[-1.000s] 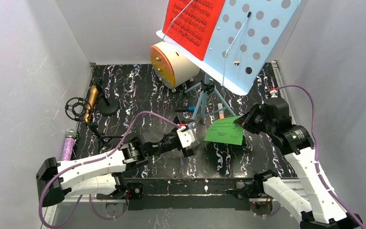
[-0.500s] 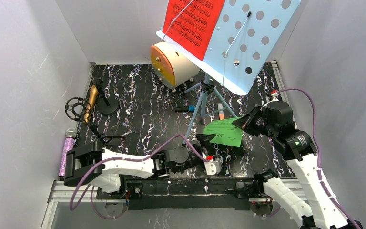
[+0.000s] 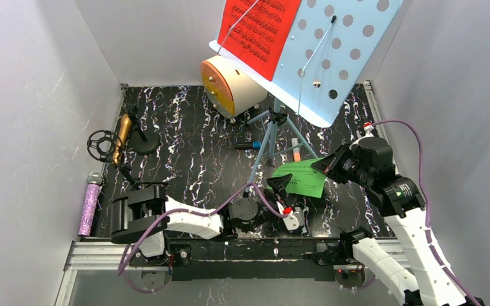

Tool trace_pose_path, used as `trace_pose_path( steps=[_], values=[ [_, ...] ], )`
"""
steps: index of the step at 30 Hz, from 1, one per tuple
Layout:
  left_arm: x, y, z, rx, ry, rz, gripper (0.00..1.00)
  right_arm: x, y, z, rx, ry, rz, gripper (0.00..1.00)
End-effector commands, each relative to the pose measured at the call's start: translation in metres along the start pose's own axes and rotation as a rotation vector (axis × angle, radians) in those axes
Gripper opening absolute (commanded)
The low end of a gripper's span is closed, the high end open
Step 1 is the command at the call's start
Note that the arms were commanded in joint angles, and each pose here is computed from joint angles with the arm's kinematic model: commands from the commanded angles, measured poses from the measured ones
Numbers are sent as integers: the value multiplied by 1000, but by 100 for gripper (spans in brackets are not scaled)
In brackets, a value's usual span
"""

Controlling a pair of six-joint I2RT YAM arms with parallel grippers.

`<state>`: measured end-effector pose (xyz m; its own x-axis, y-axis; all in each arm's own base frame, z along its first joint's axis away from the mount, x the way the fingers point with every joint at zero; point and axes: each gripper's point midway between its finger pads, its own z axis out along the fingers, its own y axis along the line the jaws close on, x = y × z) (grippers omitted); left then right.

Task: Pack up the instrument practice props
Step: Place the sheet music at the center of the board.

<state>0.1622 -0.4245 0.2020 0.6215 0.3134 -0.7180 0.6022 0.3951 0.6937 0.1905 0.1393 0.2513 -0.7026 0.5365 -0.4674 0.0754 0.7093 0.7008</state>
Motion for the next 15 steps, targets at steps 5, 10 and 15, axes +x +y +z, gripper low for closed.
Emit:
trace_pose_path(
  steps=[5,10,15],
  values=[
    [-16,14,14,-93,-50,6,49,-5,8,-3,-33,-18,8,1],
    [-17,18,14,-110,-47,8,31,-4,3,-3,-16,-27,7,1],
    [-16,20,12,-115,-45,8,18,-4,1,-2,-14,-30,7,2]
  ],
)
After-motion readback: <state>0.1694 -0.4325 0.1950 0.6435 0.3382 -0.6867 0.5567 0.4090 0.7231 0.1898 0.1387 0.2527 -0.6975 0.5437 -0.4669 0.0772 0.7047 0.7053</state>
